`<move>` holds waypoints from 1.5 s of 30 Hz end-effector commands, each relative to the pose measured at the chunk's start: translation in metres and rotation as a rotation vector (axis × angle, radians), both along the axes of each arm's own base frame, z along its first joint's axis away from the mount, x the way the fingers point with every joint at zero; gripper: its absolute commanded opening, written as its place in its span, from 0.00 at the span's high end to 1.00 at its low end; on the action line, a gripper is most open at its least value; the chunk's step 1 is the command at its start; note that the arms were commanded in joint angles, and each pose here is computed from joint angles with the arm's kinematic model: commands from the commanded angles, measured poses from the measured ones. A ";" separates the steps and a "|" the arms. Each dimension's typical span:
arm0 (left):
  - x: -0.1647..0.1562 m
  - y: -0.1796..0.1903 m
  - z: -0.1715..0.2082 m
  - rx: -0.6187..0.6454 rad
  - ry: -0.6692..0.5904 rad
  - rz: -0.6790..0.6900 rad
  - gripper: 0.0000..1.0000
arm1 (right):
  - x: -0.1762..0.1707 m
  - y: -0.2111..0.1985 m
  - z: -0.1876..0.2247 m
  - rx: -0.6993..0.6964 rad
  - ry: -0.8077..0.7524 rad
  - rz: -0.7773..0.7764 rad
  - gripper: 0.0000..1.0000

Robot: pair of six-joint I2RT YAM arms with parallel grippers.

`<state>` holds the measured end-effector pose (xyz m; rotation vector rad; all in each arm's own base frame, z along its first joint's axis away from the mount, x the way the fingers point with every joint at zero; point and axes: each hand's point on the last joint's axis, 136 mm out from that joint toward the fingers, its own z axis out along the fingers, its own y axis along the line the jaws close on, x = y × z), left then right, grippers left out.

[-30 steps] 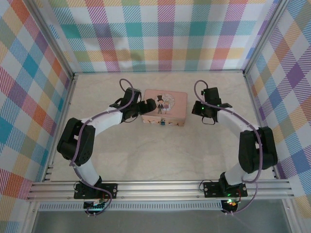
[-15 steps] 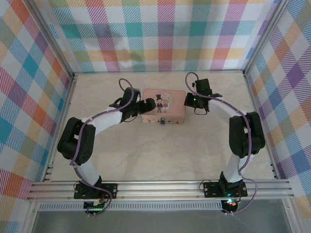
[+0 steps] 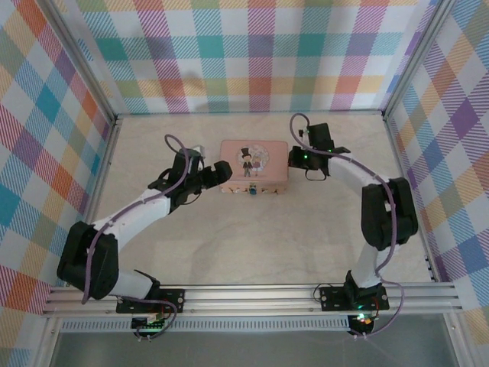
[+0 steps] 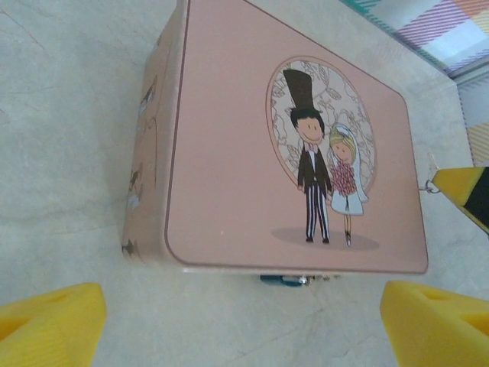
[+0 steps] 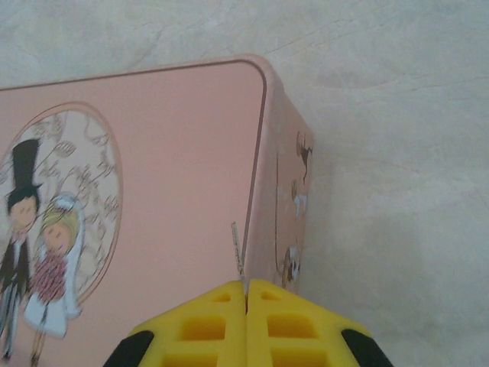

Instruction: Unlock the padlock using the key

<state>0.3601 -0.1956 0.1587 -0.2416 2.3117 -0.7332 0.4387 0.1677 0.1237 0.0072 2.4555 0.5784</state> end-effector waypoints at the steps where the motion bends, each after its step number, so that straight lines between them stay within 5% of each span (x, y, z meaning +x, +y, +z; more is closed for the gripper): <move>1: -0.029 -0.015 -0.016 0.015 0.054 -0.080 0.08 | -0.017 -0.005 0.028 0.010 -0.056 0.026 1.00; 10: -0.054 -0.066 -0.042 -0.015 0.059 -0.228 0.06 | -0.074 0.011 0.058 0.168 -0.087 0.152 1.00; 16: -0.049 -0.087 -0.060 -0.061 0.061 -0.251 0.06 | -0.130 0.041 0.091 0.392 -0.143 0.396 1.00; 22: -0.044 -0.099 -0.054 -0.084 0.045 -0.248 0.08 | -0.160 0.044 0.106 0.465 -0.180 0.465 1.00; 34: -0.039 -0.103 0.060 -0.285 0.027 -0.151 0.20 | -0.151 0.032 0.118 -0.061 -0.470 0.310 1.00; 45: -0.052 -0.143 0.140 -0.490 0.056 -0.251 0.23 | -0.148 0.053 0.158 -0.253 -0.699 0.309 1.00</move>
